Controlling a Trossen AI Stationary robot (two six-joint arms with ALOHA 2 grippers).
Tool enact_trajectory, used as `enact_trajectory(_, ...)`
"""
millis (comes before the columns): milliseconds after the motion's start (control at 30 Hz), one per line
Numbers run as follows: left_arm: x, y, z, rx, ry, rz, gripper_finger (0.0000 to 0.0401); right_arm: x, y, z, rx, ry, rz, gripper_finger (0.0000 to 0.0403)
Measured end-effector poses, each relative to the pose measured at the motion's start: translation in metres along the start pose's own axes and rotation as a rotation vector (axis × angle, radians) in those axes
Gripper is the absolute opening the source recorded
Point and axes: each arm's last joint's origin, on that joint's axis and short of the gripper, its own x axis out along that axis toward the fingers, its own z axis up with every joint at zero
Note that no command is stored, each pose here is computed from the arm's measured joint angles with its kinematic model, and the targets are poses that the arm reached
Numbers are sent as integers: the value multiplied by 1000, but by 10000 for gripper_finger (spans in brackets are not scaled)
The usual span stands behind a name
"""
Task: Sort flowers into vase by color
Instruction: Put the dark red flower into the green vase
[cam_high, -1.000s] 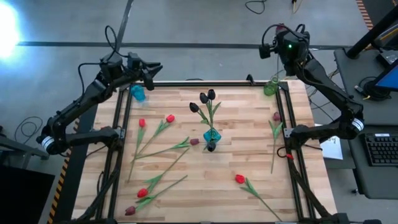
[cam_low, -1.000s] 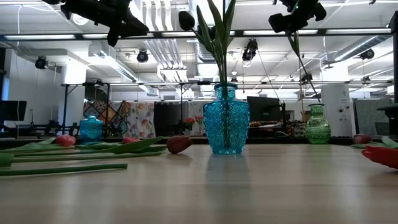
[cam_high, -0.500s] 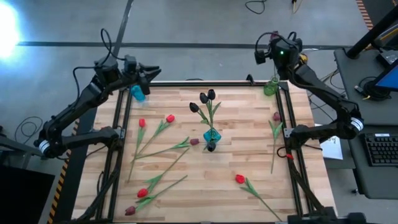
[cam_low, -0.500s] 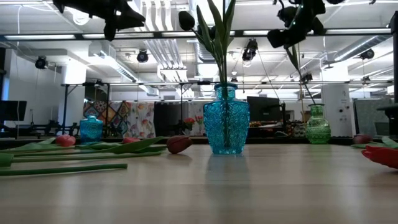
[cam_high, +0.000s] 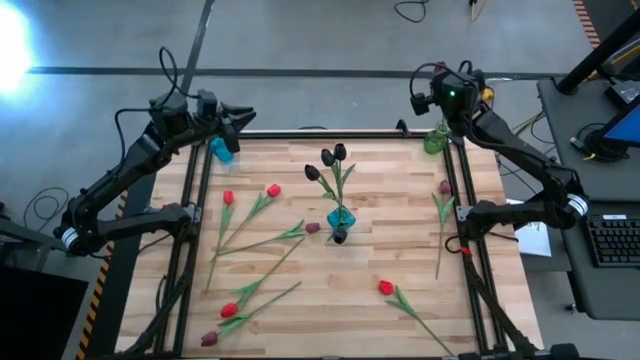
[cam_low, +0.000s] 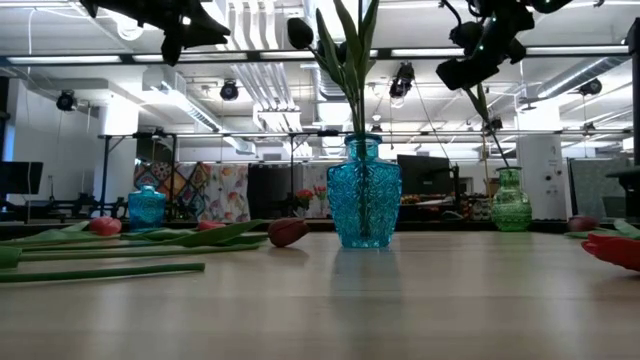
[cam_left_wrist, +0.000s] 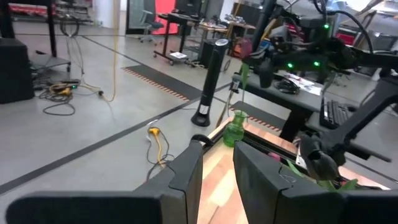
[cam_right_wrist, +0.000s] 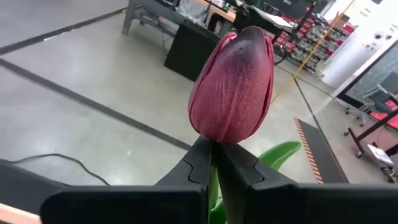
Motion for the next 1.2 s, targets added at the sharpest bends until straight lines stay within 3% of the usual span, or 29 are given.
enact_trajectory(500, -3, -1, 3, -3, -13, 0, 77, 7, 13, -30, -124, 76, 22, 17)
enact_trajectory(900, -21, -7, 6, 16, -44, 39, 77, 4, 11, -28, -120, 116, 40, 141)
enact_trajectory(1200, -28, -9, 6, 21, -41, 41, 77, -7, 1, -14, -96, 172, 106, 188)
